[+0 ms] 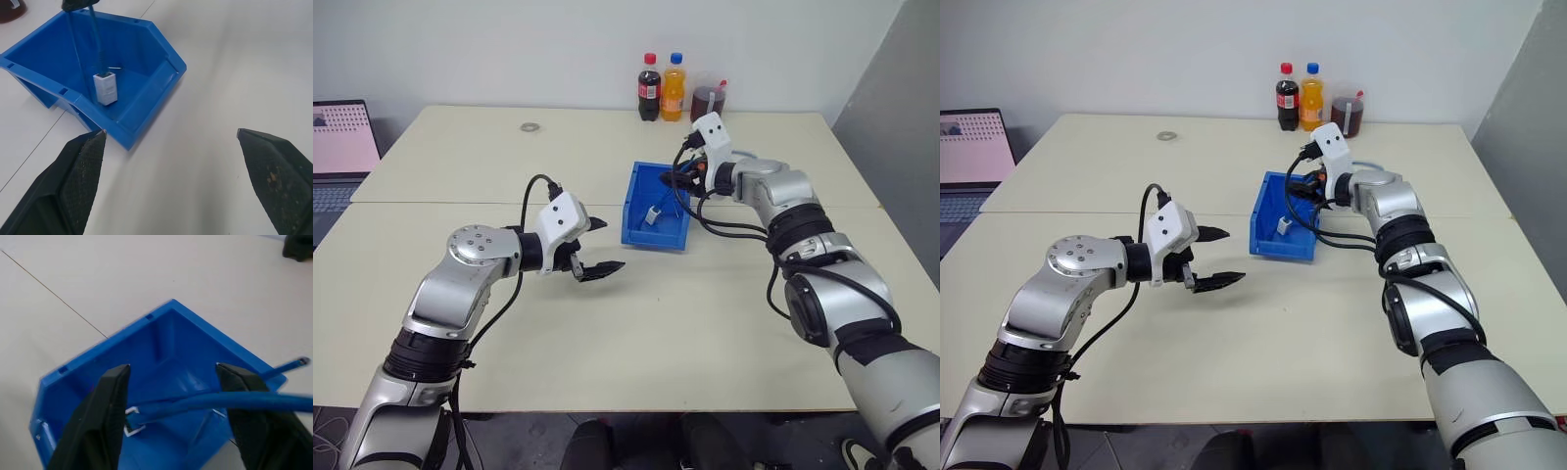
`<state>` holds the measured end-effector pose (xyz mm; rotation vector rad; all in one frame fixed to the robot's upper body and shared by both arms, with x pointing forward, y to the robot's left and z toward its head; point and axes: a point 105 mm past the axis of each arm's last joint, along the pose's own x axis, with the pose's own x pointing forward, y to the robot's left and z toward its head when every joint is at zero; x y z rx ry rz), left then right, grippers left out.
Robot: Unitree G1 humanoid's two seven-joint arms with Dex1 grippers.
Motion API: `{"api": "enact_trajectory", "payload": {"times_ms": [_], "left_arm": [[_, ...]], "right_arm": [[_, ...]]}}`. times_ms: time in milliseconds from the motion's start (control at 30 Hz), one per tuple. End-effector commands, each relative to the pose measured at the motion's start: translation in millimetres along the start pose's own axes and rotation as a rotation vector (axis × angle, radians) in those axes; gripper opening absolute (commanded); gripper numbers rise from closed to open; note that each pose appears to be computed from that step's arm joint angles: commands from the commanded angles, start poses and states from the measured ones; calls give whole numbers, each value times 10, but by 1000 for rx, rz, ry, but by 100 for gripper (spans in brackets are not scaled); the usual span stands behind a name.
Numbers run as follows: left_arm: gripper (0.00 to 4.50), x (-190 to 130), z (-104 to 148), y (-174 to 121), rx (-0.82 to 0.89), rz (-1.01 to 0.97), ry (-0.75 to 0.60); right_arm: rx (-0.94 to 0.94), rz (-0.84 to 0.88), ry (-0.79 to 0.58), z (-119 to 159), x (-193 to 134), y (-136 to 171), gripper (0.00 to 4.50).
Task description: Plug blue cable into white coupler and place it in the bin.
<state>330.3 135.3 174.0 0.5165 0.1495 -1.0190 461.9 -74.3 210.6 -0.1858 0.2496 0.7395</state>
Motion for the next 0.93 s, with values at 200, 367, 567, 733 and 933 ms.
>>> {"api": "enact_trajectory", "payload": {"times_ms": [200,367,567,733,933], "left_arm": [[450,-6,87,50,37,35,-21],[450,-46,26,141,-2,98,-24],[450,-275,-119,307,-74,263,-23],[450,-487,-253,413,-101,360,-8],[450,-588,-281,568,-143,413,-25]], "right_arm": [[-203,44,42,243,-259,-158,448],[-205,139,64,230,-462,-197,448],[-235,177,-99,111,-855,-127,448],[-186,96,-170,-266,-1296,135,448],[-172,-5,-165,-475,-1521,265,448]]}}
